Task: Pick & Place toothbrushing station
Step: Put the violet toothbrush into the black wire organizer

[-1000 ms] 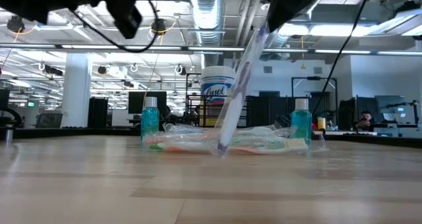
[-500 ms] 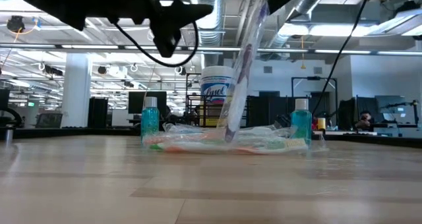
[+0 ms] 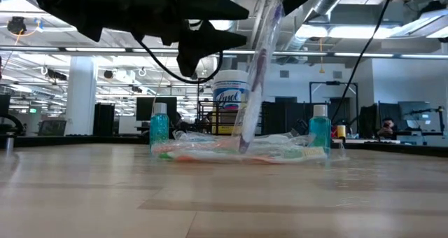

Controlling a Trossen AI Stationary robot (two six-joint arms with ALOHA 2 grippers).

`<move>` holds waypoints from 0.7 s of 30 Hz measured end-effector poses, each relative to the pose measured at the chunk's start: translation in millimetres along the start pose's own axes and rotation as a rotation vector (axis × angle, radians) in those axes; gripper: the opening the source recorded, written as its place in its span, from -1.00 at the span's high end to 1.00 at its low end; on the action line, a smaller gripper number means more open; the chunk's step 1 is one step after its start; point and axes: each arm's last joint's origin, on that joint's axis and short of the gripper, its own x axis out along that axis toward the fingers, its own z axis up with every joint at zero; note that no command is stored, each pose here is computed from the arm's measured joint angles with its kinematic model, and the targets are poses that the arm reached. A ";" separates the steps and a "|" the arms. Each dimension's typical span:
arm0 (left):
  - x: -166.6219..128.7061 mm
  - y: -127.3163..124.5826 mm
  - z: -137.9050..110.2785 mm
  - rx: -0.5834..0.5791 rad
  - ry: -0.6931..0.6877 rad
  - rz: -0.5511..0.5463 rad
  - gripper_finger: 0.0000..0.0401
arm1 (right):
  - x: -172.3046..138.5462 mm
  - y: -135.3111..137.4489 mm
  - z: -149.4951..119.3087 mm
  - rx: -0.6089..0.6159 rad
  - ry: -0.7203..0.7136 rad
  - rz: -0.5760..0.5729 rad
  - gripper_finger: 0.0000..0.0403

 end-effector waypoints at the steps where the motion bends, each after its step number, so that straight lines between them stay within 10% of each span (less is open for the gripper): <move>1: 1.3 1.2 -0.5 0.000 -0.002 0.003 0.12 | 0.0 0.0 0.0 -0.001 0.000 0.000 1.00; 21: 35.0 -1.4 -10.6 0.003 0.021 -0.036 0.12 | 0.0 0.0 0.3 -0.006 -0.003 0.000 1.00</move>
